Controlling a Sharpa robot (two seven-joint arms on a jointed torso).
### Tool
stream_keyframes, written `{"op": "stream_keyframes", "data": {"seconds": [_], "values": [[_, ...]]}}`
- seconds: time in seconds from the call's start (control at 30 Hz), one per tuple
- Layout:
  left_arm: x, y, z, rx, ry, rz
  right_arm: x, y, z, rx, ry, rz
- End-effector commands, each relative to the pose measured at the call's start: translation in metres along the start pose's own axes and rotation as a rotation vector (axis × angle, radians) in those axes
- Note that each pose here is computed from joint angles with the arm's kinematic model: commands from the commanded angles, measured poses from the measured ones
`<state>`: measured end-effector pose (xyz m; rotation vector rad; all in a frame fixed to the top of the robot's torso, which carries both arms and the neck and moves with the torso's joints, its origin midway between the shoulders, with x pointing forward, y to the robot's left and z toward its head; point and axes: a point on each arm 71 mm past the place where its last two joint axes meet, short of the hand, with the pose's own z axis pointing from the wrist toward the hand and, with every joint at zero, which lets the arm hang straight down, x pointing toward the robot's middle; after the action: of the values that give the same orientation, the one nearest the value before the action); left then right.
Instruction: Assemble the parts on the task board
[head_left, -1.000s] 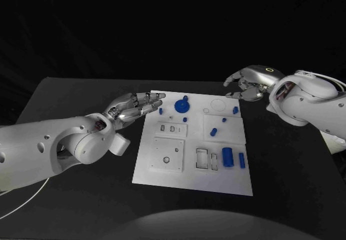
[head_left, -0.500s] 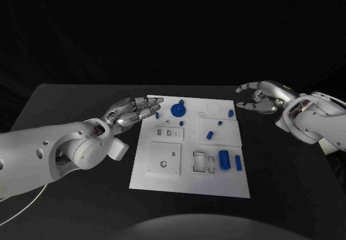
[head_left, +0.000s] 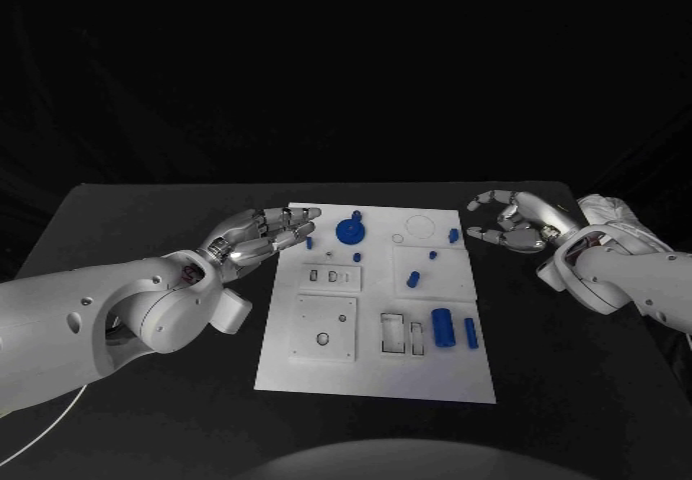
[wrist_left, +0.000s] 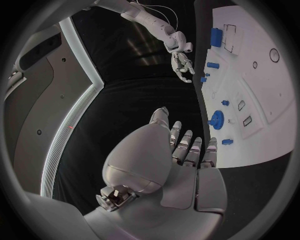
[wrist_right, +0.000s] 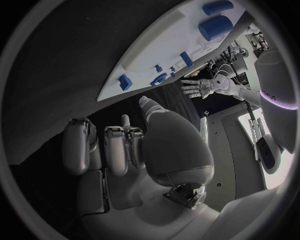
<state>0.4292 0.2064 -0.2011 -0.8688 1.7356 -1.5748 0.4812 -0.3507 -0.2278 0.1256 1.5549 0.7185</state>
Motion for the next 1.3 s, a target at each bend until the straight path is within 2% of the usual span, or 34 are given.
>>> {"op": "stream_keyframes", "data": {"seconds": [0.03,0.37,0.77,1.3], "values": [[0.002,-0.0009,0.0002,0.016,0.021,-0.011,0.004,0.001,0.0,-0.039,0.005,0.036],[0.0018,-0.0003,0.0003,0.013,0.025,-0.013,0.019,-0.004,0.003,-0.013,0.067,0.031],[0.0017,0.0,0.0001,0.01,0.028,-0.014,0.029,-0.007,0.005,0.021,0.117,0.035],[0.0017,0.0013,0.0006,-0.004,0.038,-0.017,0.034,-0.006,0.008,0.019,0.125,0.034]]}}
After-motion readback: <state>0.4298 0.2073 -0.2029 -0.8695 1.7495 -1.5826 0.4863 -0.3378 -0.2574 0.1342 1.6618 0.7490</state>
